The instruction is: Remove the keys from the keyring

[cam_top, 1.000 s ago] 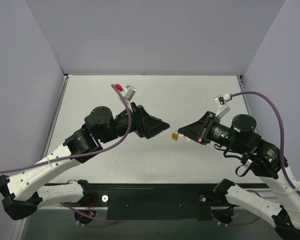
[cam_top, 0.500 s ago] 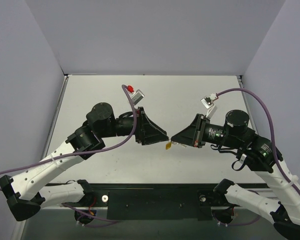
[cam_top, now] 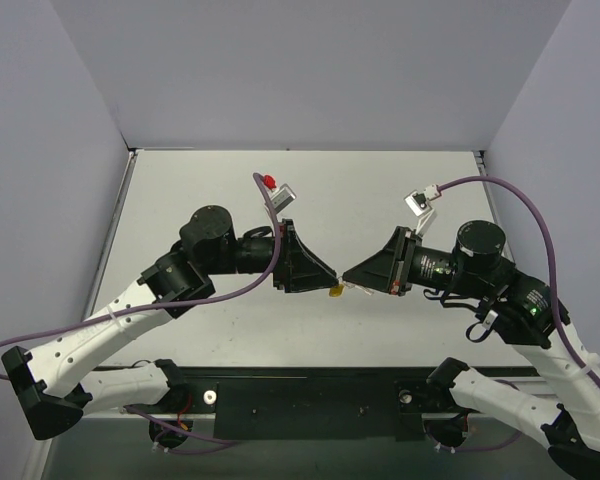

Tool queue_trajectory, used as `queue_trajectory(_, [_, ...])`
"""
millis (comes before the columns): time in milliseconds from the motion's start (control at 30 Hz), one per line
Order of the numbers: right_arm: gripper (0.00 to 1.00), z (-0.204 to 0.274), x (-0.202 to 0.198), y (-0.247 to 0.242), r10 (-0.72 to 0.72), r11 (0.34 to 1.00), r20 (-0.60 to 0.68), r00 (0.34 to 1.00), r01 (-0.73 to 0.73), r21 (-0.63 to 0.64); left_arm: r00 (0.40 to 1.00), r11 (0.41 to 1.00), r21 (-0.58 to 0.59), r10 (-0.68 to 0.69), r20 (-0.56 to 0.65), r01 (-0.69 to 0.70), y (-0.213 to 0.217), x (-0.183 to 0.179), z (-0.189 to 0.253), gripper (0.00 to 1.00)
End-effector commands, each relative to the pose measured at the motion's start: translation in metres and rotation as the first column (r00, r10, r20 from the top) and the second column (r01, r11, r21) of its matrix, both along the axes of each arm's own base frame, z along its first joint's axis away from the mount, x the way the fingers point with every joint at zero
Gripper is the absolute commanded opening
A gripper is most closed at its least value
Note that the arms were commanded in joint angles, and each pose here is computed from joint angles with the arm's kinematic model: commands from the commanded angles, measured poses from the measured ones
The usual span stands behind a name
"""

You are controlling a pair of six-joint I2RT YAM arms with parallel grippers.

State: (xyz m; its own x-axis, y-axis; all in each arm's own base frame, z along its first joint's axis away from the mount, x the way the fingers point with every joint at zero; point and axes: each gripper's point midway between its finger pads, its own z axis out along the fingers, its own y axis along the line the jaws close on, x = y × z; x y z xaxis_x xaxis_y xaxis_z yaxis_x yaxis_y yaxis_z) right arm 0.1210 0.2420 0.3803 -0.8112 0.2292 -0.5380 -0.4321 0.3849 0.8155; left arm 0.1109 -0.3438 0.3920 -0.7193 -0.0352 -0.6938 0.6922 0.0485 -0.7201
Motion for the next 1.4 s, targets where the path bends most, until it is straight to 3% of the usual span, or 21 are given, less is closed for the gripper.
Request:
queue_trajectory(0, [0.0, 0.031, -0.008, 0.003, 0.034, 0.996, 0.078, 0.996, -0.04, 0.077, 0.998, 0.997, -0.077, -0.013, 0.053, 0.017, 0.0, 0.0, 0.02, 0.45])
queue_trajectory(200, [0.0, 0.032, -0.01, 0.006, 0.041, 0.996, 0.087, 0.995, -0.048, 0.081, 0.999, 0.994, -0.102, -0.021, 0.049, 0.026, -0.002, -0.001, 0.024, 0.4])
queue_trajectory(400, [0.0, 0.034, -0.009, 0.007, 0.034, 0.996, 0.093, 0.995, -0.041, 0.082, 0.998, 0.994, -0.103, -0.043, 0.042, 0.047, -0.002, -0.004, 0.024, 0.19])
queue_trajectory(567, [0.0, 0.034, -0.005, 0.005, 0.008, 0.997, 0.093, 0.996, -0.016, 0.078, 0.997, 0.991, -0.11, -0.068, 0.048, 0.073, 0.0, -0.01, 0.028, 0.11])
queue_trajectory(667, [0.0, 0.032, -0.004, 0.005, -0.001, 0.997, 0.092, 0.996, -0.006, 0.075, 0.997, 0.991, -0.113, -0.07, 0.041, 0.074, -0.001, -0.01, 0.027, 0.0])
queue_trajectory(1367, [0.0, 0.022, 0.034, -0.01, -0.255, 0.966, 0.083, 0.963, 0.249, 0.071, 0.969, 0.953, -0.181, 0.229, -0.089, -0.242, -0.006, 0.029, 0.049, 0.0])
